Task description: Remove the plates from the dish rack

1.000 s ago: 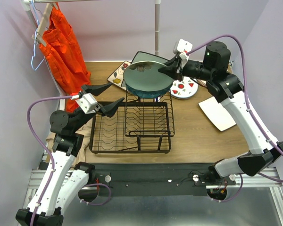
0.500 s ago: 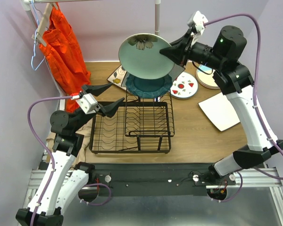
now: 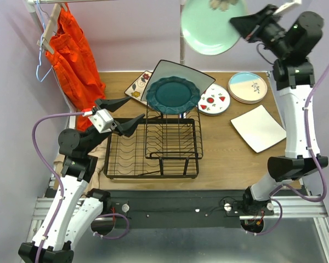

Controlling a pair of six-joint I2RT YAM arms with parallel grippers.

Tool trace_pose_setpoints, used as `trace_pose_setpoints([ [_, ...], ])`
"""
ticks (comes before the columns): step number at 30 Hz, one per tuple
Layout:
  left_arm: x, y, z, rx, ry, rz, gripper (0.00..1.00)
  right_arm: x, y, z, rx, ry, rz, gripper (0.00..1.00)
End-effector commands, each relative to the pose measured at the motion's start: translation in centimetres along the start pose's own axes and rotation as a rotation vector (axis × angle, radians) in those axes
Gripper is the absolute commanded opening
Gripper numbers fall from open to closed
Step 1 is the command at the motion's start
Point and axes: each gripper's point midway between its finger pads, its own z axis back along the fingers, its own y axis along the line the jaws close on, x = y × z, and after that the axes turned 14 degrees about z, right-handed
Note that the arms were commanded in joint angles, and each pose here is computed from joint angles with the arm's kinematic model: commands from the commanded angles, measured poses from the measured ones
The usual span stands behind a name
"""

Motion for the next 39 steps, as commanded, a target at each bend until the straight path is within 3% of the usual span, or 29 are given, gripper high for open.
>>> trace_pose_setpoints([
  [1,0.2,-0.4,0.1,-0.023,-0.011,-0.016,0.79,6.9,-5.3,3.3,-0.091,-0.269,-0.180,0.01],
  [5,0.3,-0.4,0.1,-0.023,-0.012,-0.015,0.79,5.5,-9.5,5.6,-0.136,-0.285,-0.343,0.01],
  [12,0.1,-0.3,0.0,-0.023,-0.006,-0.009,0.79,-0.8,-14.7,9.6,-0.334,-0.283,-0.512,0.01],
  [13,0.1,-0.3,0.0,-0.022,-0.008,-0.011,0.79,-4.2,-16.5,10.7,-0.407,-0.253,-0.573,0.01],
  [14,0.1,-0.3,0.0,-0.022,-0.007,-0.008,0.79,-4.2,-16.2,11.8,-0.428,-0.271,-0.595,0.01],
  [16,0.1,-0.4,0.1,-0.022,-0.007,-0.010,0.79,-8.1,-17.5,13.7,-0.505,-0.237,-0.654,0.01],
  [30,0.2,-0.5,0.0,-0.031,-0.011,-0.002,0.79,-18.8,-13.4,19.8,-0.640,-0.012,-0.705,0.01],
  [34,0.2,-0.5,-0.1,-0.030,-0.010,0.003,0.79,-24.4,-12.0,22.4,-0.693,0.064,-0.792,0.01],
  [39,0.2,-0.6,-0.1,-0.036,-0.012,0.010,0.79,-28.1,-10.6,24.8,-0.765,0.123,-0.808,0.01],
])
